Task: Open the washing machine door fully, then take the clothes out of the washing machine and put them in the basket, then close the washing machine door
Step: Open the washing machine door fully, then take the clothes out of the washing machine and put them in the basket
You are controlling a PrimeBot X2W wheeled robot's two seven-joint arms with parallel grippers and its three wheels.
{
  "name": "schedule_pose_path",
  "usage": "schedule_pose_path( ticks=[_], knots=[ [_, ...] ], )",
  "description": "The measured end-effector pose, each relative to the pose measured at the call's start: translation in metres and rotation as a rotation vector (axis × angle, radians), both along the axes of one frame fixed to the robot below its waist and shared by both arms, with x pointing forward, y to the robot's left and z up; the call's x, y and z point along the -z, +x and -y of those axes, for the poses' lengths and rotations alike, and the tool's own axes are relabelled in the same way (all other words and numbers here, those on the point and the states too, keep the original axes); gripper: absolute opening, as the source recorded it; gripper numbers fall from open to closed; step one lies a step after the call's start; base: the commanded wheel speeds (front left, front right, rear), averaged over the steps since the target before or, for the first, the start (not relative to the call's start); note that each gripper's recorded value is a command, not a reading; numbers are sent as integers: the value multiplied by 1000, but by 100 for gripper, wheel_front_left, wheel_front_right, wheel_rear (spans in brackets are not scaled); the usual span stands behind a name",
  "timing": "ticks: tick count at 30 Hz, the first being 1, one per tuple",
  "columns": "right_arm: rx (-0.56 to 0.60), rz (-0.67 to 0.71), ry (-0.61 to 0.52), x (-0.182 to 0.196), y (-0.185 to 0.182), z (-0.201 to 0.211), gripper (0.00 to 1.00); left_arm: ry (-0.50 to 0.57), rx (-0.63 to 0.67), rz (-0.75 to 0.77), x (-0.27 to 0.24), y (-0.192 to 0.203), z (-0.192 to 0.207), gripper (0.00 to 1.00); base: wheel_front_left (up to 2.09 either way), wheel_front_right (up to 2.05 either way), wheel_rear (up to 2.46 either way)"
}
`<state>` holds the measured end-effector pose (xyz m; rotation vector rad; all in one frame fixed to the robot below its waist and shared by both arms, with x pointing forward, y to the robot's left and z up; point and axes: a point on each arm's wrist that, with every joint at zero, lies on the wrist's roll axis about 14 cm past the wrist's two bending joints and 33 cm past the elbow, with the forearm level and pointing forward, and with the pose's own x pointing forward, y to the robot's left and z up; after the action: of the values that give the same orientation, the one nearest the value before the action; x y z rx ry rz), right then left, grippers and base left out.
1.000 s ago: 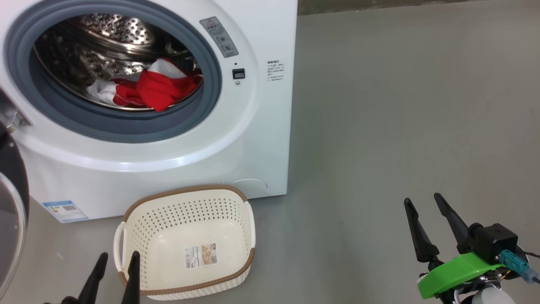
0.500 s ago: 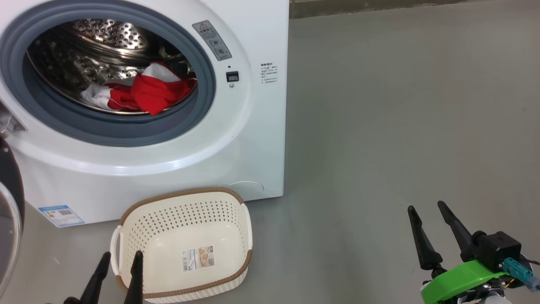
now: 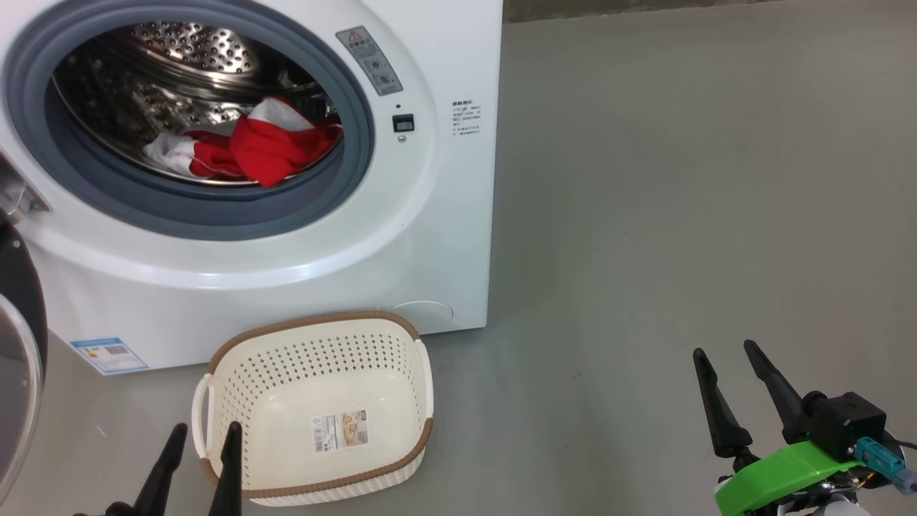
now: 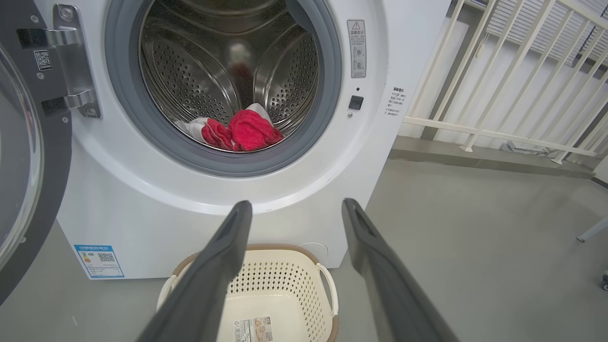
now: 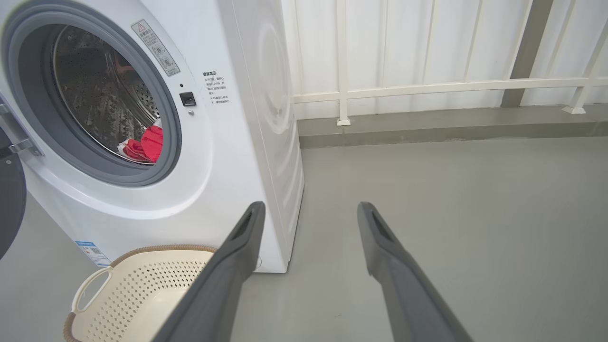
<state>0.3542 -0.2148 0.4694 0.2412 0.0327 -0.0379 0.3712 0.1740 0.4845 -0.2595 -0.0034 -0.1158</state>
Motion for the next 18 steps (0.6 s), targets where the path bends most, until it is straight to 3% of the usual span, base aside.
schedule_pose_path(
  ticks=[10, 18],
  knots=[
    [-4, -13, 0, 4, 1, -1, 100, 2, -3, -12, 4, 1, -2, 100, 1, -5, 4],
    [-7, -18, 2, 6, 2, -3, 100, 14, 1, -13, 5, 4, -4, 100, 67, -98, 31]
  ],
)
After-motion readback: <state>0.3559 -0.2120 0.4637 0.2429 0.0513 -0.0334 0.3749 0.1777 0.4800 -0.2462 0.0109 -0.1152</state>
